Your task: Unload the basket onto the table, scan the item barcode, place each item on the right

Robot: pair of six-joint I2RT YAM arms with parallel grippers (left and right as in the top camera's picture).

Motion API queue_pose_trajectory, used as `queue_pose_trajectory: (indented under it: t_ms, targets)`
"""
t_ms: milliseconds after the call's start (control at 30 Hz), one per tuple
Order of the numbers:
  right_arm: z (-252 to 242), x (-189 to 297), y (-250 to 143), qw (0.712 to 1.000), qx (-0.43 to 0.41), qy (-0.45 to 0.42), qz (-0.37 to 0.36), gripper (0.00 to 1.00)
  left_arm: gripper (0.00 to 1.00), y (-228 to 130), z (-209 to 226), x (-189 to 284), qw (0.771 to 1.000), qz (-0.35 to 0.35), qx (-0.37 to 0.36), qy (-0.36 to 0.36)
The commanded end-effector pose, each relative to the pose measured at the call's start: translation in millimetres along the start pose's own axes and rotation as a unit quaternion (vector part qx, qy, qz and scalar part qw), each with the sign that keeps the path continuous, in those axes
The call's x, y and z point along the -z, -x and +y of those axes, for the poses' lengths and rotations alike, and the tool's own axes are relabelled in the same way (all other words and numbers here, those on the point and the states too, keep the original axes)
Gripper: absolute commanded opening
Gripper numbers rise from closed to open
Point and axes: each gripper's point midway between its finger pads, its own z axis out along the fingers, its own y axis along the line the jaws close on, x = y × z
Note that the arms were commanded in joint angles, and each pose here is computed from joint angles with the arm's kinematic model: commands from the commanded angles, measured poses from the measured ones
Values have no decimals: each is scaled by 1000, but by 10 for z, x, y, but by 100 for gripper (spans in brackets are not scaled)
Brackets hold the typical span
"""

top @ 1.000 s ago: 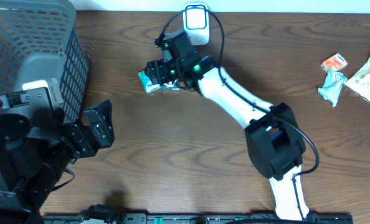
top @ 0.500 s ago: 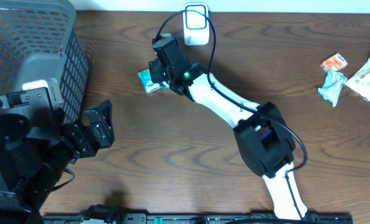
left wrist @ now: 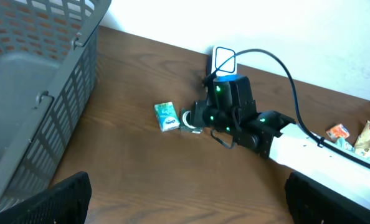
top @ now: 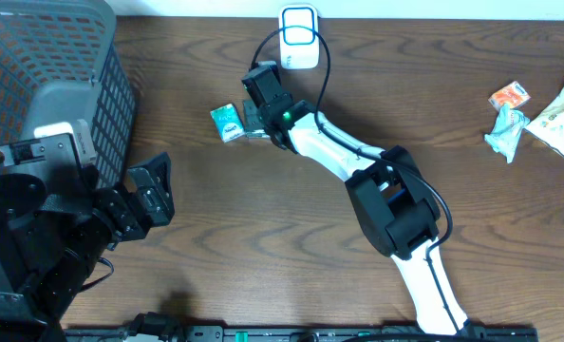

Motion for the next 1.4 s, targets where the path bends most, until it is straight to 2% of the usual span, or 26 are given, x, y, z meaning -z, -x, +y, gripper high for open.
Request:
queue_pose_trajectory:
  t_ms: [0,200,333,467,633,667,733,767,900,1000,1100,1167,1300,1333,1367]
  targets:
    - [22,3,-199,997,47,36,51,1,98,22,24,19,1000,-5,6,7]
    - [6,185,-547,987,75,48,137,1,98,22,24,19,1000,-5,6,7]
    - [-24,596,-515,982,79,39,166,1,98,22,24,19,1000,-5,6,7]
    - [34,936,-285,985,79,47,143,1,98,22,24,19,1000,-5,6,7]
    - [68,1061,153,994,78,39,61,2,98,22,24,19,1000,-5,6,7]
    - [74,1055,204,995,77,38,51,5,98,22,24,19,1000,-5,6,7]
    - [100,1043,262,995,76,43,38,25,98,22,24,19,1000,-5,6,7]
    - [105,1042,273,996,76,43,36,29,98,22,24,19,1000,-5,6,7]
    - [111,1041,289,996,75,44,32,21,98,22,24,19,1000,-5,6,7]
    - [152,1041,371,996,69,50,15,20,97,22,24,19,1000,-5,6,7]
    - [172,1041,458,994,94,55,-4,15,98,22,24,19,1000,-5,6,7]
    - [175,1042,567,993,100,58,-25,19,98,22,24,19,1000,-5,6,7]
    - [149,1057,817,992,89,64,-70,17,98,22,24,19,1000,-5,6,7]
    - [140,1063,886,991,86,65,-83,16,98,22,24,19,1000,-5,6,7]
    - [118,1055,974,989,82,66,-99,6,98,22,24,19,1000,-5,6,7]
